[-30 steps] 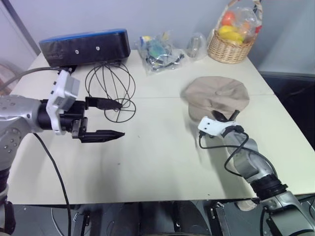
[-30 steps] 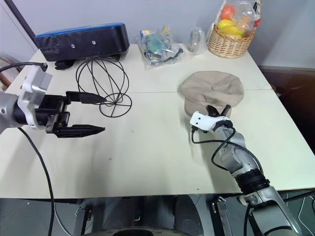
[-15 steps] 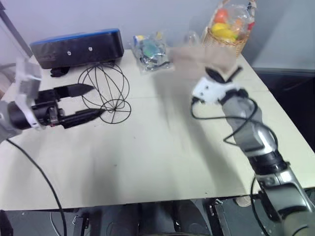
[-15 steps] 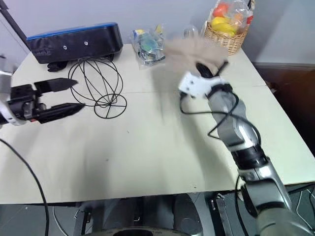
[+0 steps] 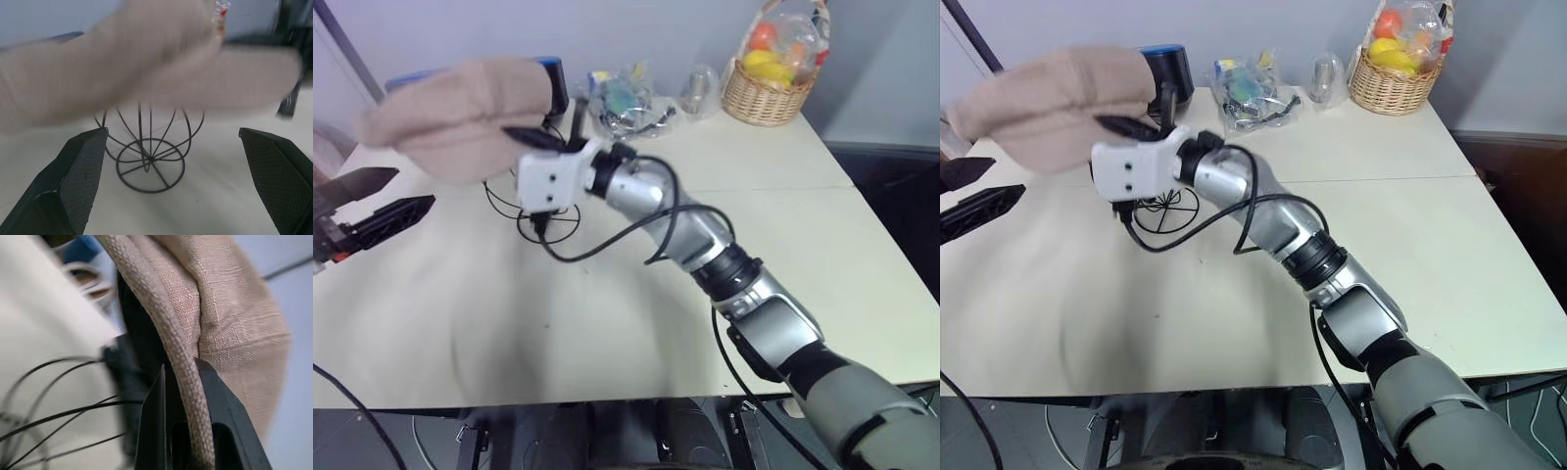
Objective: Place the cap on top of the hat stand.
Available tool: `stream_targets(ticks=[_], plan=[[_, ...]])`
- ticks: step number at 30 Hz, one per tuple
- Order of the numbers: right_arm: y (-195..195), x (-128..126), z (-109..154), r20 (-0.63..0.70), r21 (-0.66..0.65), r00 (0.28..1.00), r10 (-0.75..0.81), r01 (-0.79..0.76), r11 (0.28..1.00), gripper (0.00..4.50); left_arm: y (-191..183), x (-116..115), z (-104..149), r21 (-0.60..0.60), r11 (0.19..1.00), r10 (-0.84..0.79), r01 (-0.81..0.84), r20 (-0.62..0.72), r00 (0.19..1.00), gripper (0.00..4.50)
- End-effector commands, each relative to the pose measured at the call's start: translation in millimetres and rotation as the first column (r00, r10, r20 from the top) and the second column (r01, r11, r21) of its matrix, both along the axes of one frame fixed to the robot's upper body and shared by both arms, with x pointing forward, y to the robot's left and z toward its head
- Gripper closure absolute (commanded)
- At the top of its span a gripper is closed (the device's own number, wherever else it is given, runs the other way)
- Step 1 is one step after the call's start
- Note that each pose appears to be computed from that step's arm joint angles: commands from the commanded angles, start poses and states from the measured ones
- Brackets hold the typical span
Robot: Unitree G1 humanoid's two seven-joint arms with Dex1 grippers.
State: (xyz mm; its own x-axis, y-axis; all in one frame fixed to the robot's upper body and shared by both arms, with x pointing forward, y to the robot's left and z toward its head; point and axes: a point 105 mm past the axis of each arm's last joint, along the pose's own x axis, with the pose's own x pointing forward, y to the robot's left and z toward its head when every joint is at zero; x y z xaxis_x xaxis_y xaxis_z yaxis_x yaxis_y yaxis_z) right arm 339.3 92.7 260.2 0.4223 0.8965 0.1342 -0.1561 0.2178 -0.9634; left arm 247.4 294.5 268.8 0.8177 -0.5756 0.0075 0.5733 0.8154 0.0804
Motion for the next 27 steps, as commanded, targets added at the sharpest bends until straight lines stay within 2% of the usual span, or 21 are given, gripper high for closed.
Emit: stream_targets(ticks=[1,4,6,8,12,16,22,25,27], plan=[[-9,19,-7,0.046,-0.01,0.993,-0.106,0.107,0.994,4.44,-3,-8,15,0.041,0.999,0.002,-0.004,0.06,0.998,0.0],[-17,26,7,0.04,0.072,0.987,-0.153,0.15,0.986,4.44,-2,-9,16,0.042,0.999,0.007,-0.01,0.062,0.998,0.0],[-19,28,7,0.04,0.071,0.985,-0.165,0.162,0.984,4.44,-2,-9,16,0.045,0.999,0.005,-0.008,0.061,0.998,0.0],[-19,27,-2,0.053,0.042,0.985,-0.166,0.164,0.986,4.44,-3,-7,16,0.045,0.999,-0.001,-0.002,0.059,0.998,0.0],[-10,8,-23,0.157,-0.065,0.985,-0.066,0.077,0.995,4.44,-7,-4,13,0.055,0.998,-0.026,0.023,0.045,0.999,0.0],[-4,-3,-35,0.21,-0.103,0.978,-0.017,0.039,0.994,4.44,-9,1,11,0.064,0.997,-0.041,0.039,0.037,0.998,0.0],[-9,2,-43,0.159,-0.086,0.986,-0.051,0.065,0.994,4.44,-14,8,10,0.096,0.992,-0.082,0.079,0.024,0.996,0.0],[-13,6,-52,0.11,-0.091,0.992,-0.066,0.077,0.993,3.43,-17,9,6,0.114,0.989,-0.099,0.097,0.01,0.995,0.0],[-14,5,-57,0.082,-0.098,0.995,-0.06,0.068,0.993,2.42,-19,9,4,0.121,0.987,-0.11,0.109,0.004,0.994,0.0]])
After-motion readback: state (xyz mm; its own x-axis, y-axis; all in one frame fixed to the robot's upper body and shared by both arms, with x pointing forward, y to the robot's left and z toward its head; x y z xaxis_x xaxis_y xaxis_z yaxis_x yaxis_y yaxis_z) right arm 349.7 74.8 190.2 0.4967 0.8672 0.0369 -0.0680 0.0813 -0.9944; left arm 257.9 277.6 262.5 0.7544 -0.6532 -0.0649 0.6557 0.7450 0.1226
